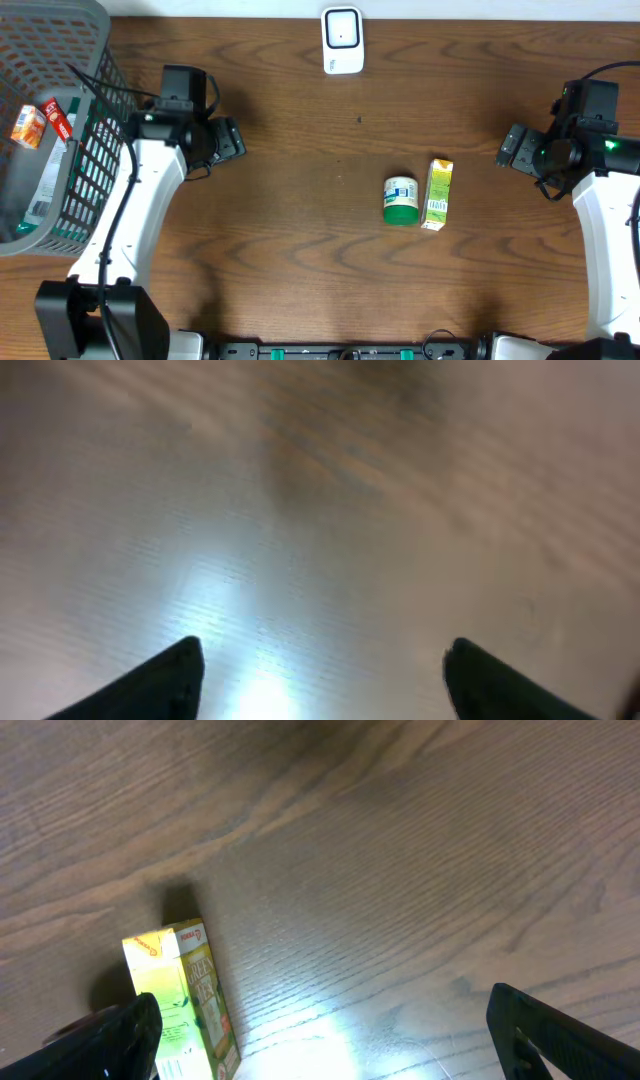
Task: Scan the item barcode
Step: 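Reach the left gripper into the basket and grasp the orange Kleenex pack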
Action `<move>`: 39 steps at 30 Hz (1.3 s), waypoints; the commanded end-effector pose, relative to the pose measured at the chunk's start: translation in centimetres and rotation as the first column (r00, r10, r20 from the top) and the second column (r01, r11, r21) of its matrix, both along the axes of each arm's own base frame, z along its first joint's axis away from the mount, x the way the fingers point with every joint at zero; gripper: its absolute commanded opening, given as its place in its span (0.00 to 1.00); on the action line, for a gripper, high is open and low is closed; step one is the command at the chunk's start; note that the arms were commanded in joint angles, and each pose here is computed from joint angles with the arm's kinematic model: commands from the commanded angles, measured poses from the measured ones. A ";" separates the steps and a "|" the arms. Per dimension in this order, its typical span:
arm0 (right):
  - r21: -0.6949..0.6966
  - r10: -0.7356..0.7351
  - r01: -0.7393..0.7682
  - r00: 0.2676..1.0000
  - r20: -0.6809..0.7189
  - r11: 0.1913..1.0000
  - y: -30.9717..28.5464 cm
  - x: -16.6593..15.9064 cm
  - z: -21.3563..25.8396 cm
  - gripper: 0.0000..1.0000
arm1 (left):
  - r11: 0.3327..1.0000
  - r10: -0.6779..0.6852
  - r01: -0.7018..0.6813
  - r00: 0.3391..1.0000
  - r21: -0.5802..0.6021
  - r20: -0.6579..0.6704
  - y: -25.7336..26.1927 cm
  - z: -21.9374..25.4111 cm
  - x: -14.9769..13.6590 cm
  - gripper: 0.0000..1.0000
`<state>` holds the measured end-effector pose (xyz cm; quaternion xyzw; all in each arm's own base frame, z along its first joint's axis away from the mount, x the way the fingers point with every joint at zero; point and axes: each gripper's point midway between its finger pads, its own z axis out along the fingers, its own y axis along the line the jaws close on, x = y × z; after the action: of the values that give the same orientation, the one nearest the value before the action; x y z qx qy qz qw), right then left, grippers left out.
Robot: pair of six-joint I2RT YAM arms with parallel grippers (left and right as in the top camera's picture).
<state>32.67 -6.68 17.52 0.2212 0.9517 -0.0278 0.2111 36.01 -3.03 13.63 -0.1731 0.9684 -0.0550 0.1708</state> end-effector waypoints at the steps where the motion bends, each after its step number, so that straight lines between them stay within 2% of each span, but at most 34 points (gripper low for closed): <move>1: -0.016 -0.003 0.003 1.000 0.000 1.000 -0.4 -0.1 0.2 0.99 | 1.000 0.001 0.000 0.995 -0.008 0.101 0.9 7.2 1.4 0.76; 5: -0.016 -0.003 0.003 1.000 0.000 1.000 -0.4 -0.1 0.2 0.99 | 0.997 0.056 -0.066 0.972 0.036 0.227 3.9 15.6 1.7 0.76; 9: -0.016 -0.003 0.003 1.000 0.000 1.000 -0.4 -0.1 0.2 0.99 | 0.981 0.135 -0.180 0.903 0.074 0.408 7.7 23.3 1.6 0.76; 13: -0.016 -0.003 0.003 1.000 0.000 1.000 -0.4 -0.1 0.2 0.99 | 0.938 0.204 -0.323 0.809 0.126 0.551 13.6 28.2 1.4 0.76; 15: -0.016 -0.003 0.003 1.000 0.000 1.000 -0.4 -0.1 0.2 0.99 | 0.905 0.236 -0.391 0.787 0.165 0.569 16.5 28.6 1.1 0.76; 19: -0.016 -0.002 0.002 1.000 0.000 1.000 -0.4 -0.1 0.2 0.99 | 0.837 0.301 -0.497 0.767 0.229 0.567 22.0 27.9 1.0 0.78; 25: -0.016 -0.003 0.003 1.000 0.000 1.000 -0.4 -0.1 0.2 0.99 | 0.813 0.314 -0.483 0.834 0.325 0.453 28.1 22.5 3.1 0.81; 30: -0.016 -0.003 0.003 1.000 0.000 1.000 -0.4 -0.1 0.2 0.99 | 0.837 0.251 -0.347 0.930 0.423 0.268 31.9 15.1 5.2 0.81; 32: -0.016 -0.002 0.002 1.000 0.000 1.000 -0.3 -0.1 0.2 0.99 | 0.846 0.207 -0.277 0.958 0.456 0.198 33.1 12.5 5.8 0.76; 34: -0.016 -0.003 0.003 1.000 0.000 1.000 -0.4 -0.1 0.2 0.99 | 0.853 0.178 -0.224 0.974 0.472 0.141 34.1 10.2 6.1 0.72; 39: -0.016 -0.003 0.003 1.000 0.000 1.000 -0.4 -0.1 0.2 0.99 | 0.871 0.162 -0.163 0.986 0.463 0.041 36.2 4.6 6.7 0.71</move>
<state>32.62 -6.72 17.45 0.2215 0.9519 -0.0292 0.2099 42.92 31.99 20.00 -0.2388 0.9245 0.1834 0.2336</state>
